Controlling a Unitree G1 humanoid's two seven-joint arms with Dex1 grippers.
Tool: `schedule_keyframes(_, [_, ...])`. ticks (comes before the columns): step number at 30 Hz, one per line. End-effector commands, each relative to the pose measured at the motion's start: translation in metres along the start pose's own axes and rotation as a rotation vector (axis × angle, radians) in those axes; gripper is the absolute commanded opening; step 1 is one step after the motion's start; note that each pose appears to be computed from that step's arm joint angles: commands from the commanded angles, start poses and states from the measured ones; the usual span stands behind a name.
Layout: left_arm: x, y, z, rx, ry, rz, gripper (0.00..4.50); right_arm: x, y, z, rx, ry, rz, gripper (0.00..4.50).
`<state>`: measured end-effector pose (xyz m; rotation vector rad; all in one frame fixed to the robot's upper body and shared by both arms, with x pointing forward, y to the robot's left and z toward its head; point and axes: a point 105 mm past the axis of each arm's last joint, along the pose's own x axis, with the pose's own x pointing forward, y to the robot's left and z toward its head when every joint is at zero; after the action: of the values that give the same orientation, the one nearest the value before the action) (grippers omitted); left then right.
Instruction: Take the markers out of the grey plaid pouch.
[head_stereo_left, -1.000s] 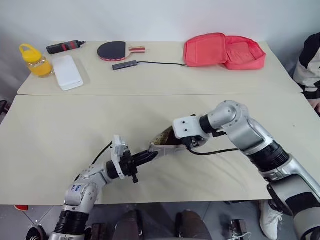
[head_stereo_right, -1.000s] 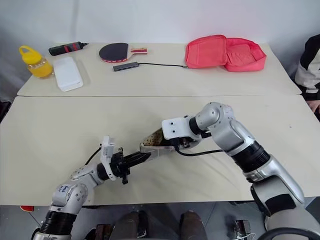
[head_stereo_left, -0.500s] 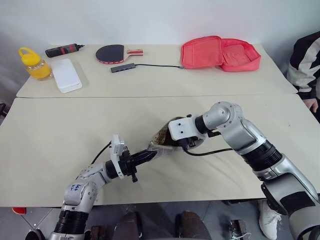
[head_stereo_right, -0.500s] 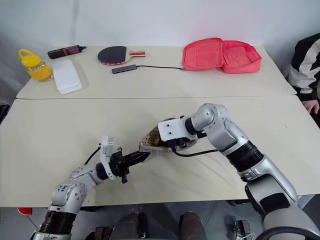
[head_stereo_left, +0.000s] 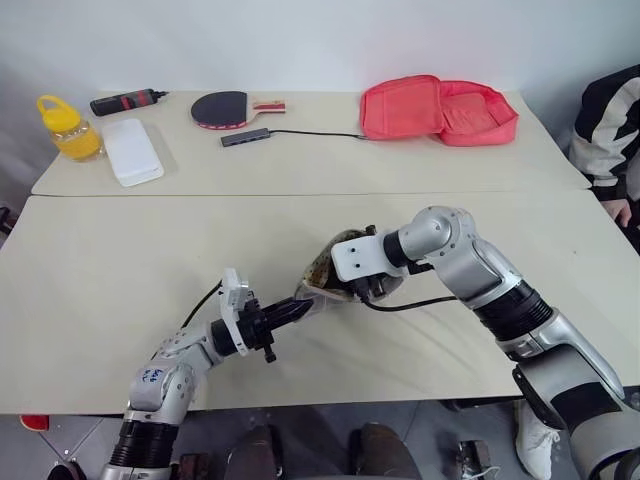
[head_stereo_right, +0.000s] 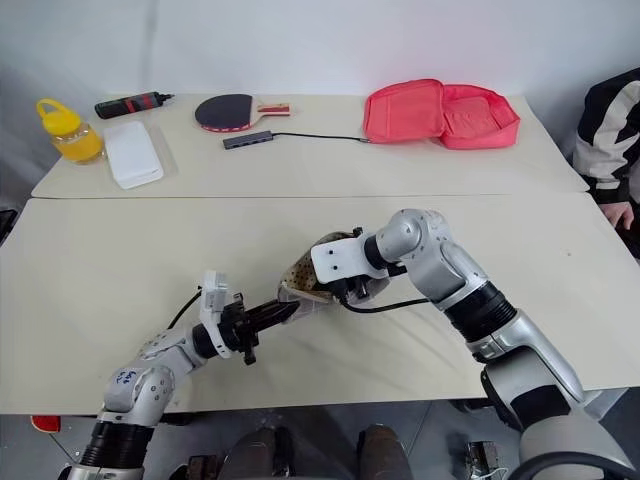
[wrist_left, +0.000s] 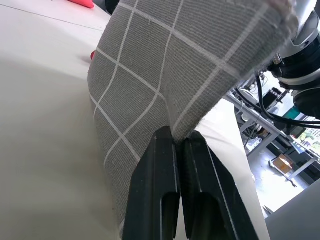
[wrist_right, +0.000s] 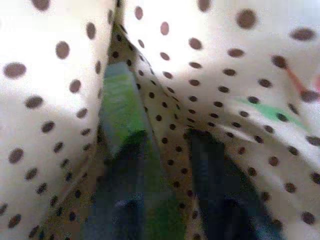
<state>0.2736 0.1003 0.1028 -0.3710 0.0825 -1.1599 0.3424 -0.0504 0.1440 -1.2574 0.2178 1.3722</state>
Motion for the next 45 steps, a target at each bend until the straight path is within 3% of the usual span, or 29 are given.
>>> schedule_keyframes(1, [0.005, -0.006, 0.007, 0.043, -0.019, -0.035, 0.00, 0.021, 0.030, -0.023, 0.067, 0.071, 0.126, 0.05])
schedule_keyframes(7, [0.005, -0.006, 0.009, 0.045, -0.027, -0.032, 0.00, 0.014, 0.026, -0.018, 0.058, 0.056, 0.109, 0.05])
schedule_keyframes(15, [0.001, -0.004, 0.010, 0.047, -0.024, -0.024, 0.00, -0.017, 0.015, 0.010, 0.090, -0.062, 0.091, 0.05])
schedule_keyframes(18, [0.001, -0.004, 0.009, 0.045, -0.022, -0.028, 0.00, -0.024, 0.015, 0.009, 0.105, -0.047, 0.108, 0.65])
schedule_keyframes(22, [0.002, -0.004, 0.010, 0.043, -0.024, -0.037, 0.00, -0.021, 0.014, 0.000, 0.058, 0.010, 0.092, 1.94])
schedule_keyframes(37, [0.005, -0.011, 0.008, 0.039, -0.019, -0.063, 0.00, 0.004, 0.028, -0.030, 0.035, 0.127, 0.150, 1.94])
schedule_keyframes(41, [0.006, -0.010, 0.008, 0.046, -0.018, -0.058, 0.00, 0.001, 0.027, -0.028, 0.052, 0.112, 0.136, 1.07])
schedule_keyframes(45, [0.002, -0.009, 0.007, 0.063, -0.009, -0.044, 0.00, -0.013, 0.014, -0.017, 0.049, 0.066, 0.072, 1.05])
